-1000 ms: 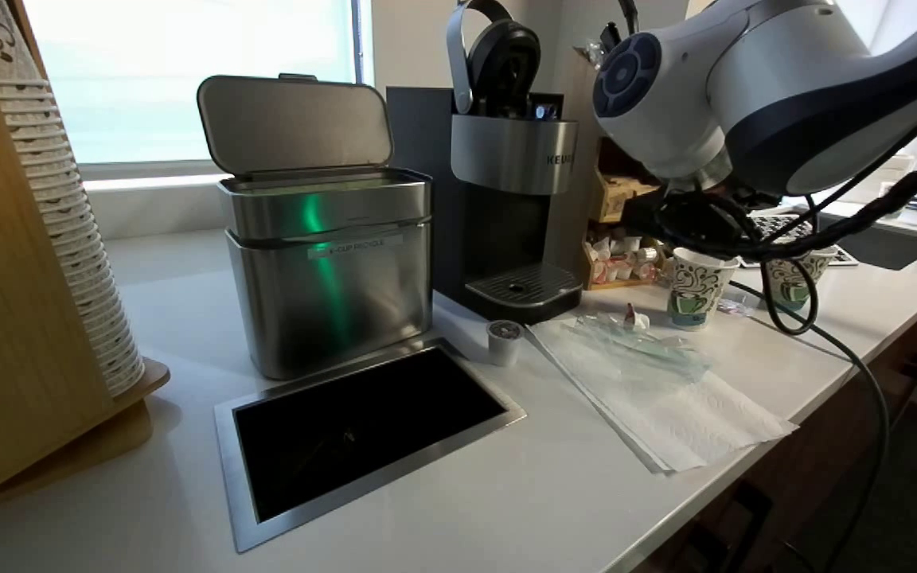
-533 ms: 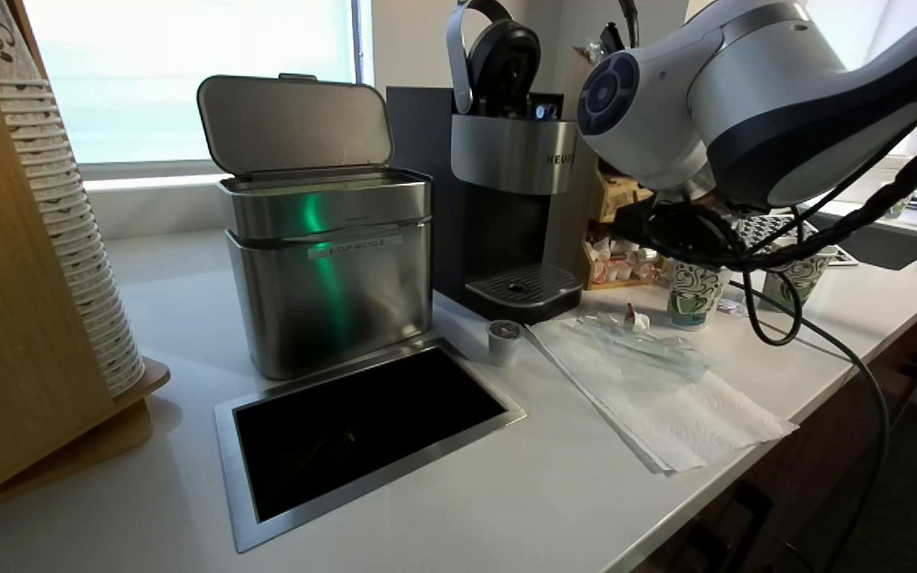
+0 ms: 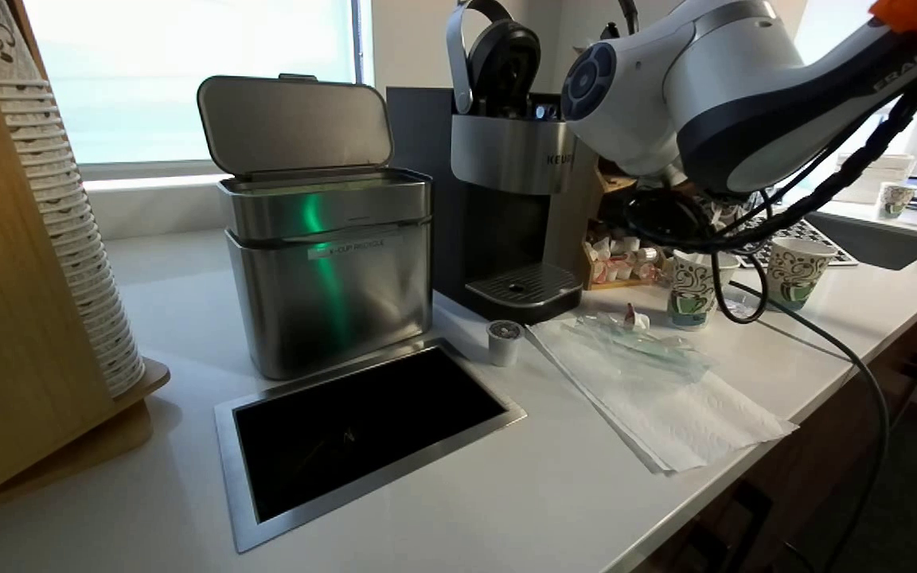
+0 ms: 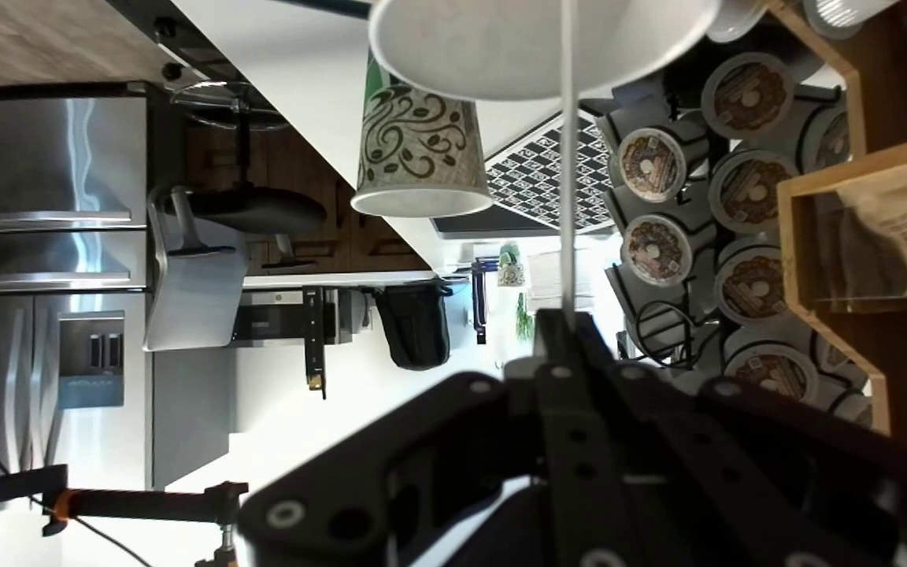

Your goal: Stir the contents of the cup

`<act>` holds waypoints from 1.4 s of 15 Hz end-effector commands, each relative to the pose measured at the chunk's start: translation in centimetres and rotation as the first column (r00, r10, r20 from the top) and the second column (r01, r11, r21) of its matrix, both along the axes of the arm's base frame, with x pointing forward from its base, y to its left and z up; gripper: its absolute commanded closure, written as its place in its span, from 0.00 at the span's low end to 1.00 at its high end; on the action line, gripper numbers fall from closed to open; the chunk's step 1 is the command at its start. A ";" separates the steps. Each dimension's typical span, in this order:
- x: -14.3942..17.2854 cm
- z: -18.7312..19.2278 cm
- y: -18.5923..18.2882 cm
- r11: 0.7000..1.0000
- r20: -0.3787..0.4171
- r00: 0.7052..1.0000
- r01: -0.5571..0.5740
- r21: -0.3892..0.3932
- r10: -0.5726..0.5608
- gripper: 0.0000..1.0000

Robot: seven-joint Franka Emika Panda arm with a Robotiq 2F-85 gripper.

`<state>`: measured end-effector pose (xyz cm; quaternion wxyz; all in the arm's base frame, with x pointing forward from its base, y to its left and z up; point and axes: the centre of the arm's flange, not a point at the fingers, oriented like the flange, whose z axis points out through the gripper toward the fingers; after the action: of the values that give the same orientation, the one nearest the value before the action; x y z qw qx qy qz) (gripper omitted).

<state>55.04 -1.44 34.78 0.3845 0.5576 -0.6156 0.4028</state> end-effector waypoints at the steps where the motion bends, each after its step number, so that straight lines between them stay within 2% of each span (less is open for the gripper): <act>1: -0.7 -0.7 -0.6 1.000 -0.042 0.999 0.028 -0.006 -0.029 0.99; 6: -2.6 -0.5 1.3 1.000 -0.045 0.999 -0.004 -0.016 0.003 0.99; 11: -1.3 0.2 2.8 0.999 -0.030 0.999 -0.031 -0.014 0.031 0.99; 16: -0.2 -0.4 1.6 1.000 -0.040 0.999 0.000 -0.024 -0.001 0.99; 21: -0.7 -1.5 -0.2 0.998 -0.068 0.996 0.051 -0.039 -0.054 0.99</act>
<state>54.34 -0.98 33.94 0.4107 0.5591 -0.6016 0.3961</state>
